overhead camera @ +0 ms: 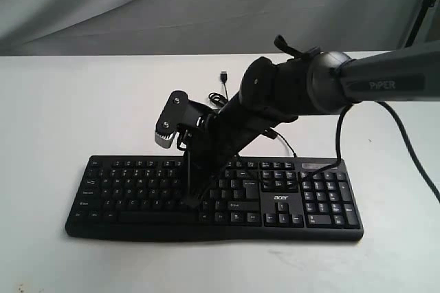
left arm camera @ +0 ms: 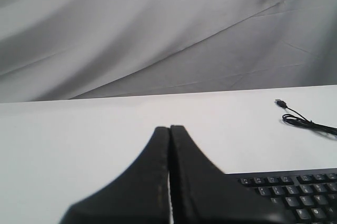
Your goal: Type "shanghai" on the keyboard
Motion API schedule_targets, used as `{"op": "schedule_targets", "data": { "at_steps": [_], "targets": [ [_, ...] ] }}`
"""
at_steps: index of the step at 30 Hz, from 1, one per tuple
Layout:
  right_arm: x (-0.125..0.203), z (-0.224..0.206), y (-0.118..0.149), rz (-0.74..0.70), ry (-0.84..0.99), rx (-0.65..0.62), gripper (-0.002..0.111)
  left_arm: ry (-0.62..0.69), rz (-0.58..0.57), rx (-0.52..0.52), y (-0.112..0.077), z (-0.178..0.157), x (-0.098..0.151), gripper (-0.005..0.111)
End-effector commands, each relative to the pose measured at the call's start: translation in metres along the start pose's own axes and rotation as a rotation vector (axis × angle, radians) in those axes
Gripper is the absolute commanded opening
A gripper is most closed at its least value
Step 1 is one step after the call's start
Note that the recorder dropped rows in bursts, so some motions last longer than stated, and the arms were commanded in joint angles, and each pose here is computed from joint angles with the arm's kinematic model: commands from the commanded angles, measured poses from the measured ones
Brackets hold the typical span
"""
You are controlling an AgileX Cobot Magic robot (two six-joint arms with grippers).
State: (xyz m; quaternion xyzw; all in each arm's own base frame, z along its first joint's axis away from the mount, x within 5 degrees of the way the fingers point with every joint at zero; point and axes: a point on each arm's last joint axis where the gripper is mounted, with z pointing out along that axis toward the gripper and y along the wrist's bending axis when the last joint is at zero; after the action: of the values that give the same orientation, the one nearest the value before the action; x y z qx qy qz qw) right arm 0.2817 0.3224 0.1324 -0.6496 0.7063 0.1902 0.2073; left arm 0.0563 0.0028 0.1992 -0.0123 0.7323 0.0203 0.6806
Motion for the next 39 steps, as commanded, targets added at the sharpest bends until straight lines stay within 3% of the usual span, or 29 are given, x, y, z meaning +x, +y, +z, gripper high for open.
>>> {"op": "schedule_targets", "data": {
  "at_steps": [1,19,33,39],
  "targets": [
    [0.002,0.001,-0.002,-0.004,-0.009,0.008,0.0,-0.007,-0.002,0.007,0.0,0.0,0.0,0.0],
    [0.008,0.011,-0.002,-0.008,0.007,-0.009,0.0,-0.007,-0.002,0.007,0.0,0.0,0.0,0.0],
    [-0.017,-0.067,-0.004,-0.065,-0.023,0.087,0.0,-0.007,-0.002,0.007,0.0,0.0,0.0,0.0],
    [-0.021,-0.119,-0.005,-0.212,0.012,0.19,0.0,-0.007,-0.002,0.007,0.0,0.0,0.0,0.0]
  ]
}}
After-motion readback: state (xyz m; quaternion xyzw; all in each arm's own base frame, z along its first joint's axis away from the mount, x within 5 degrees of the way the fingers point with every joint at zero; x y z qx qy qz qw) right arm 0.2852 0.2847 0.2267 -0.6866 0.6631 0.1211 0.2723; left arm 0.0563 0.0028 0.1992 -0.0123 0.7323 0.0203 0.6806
